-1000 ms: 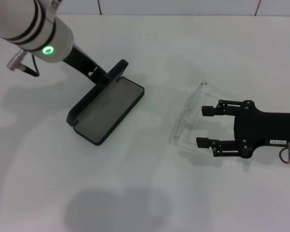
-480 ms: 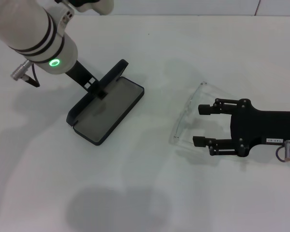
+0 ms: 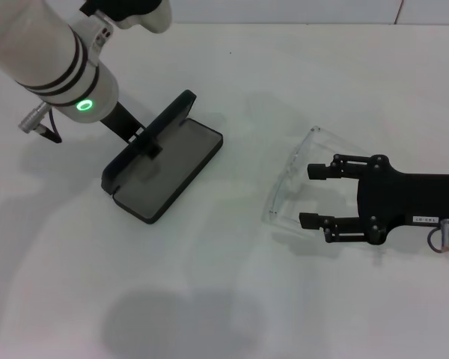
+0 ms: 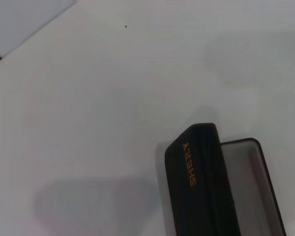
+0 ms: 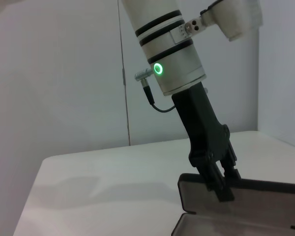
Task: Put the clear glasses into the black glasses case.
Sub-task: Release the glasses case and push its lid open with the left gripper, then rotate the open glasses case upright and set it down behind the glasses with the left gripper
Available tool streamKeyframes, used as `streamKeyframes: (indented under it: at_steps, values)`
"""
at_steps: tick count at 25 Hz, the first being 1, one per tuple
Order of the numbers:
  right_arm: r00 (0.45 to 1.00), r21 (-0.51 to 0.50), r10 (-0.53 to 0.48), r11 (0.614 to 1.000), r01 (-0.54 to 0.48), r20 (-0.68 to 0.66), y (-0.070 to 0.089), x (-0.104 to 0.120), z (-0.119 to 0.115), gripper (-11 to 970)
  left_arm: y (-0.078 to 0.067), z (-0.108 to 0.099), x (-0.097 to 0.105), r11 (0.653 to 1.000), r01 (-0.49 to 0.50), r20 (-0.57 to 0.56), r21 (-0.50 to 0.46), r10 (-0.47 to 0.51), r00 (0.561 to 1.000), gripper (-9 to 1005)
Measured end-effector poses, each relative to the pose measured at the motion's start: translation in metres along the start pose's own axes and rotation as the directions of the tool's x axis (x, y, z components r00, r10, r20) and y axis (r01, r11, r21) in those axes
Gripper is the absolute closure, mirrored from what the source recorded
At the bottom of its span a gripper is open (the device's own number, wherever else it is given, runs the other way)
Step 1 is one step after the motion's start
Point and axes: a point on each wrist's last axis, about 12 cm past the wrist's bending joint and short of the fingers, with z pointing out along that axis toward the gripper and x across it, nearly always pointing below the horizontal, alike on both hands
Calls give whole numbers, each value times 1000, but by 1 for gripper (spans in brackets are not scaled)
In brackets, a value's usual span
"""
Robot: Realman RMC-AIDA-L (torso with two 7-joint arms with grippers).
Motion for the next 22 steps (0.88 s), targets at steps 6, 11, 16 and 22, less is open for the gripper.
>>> streamKeyframes:
  at_steps: [6, 11, 16, 22]
  values:
    - [1000, 0, 4, 1000, -4, -1, 1, 1, 0, 227, 0, 0, 0, 1000, 0, 5, 1, 0, 1000, 575]
    - [1000, 4, 8, 1000, -8, -1, 1, 2, -1, 227, -1, -1, 0, 1000, -12, 8, 4, 12, 1000, 727]
    - [1000, 5, 12, 1000, -12, -1, 2, 3, -2, 227, 0, -5, -2, 999, -31, 28, -6, 32, 999, 773]
    - [1000, 5, 25, 1000, -25, 0, 3, 5, -3, 227, 2, -11, -7, 995, -96, 87, -42, 99, 991, 782]
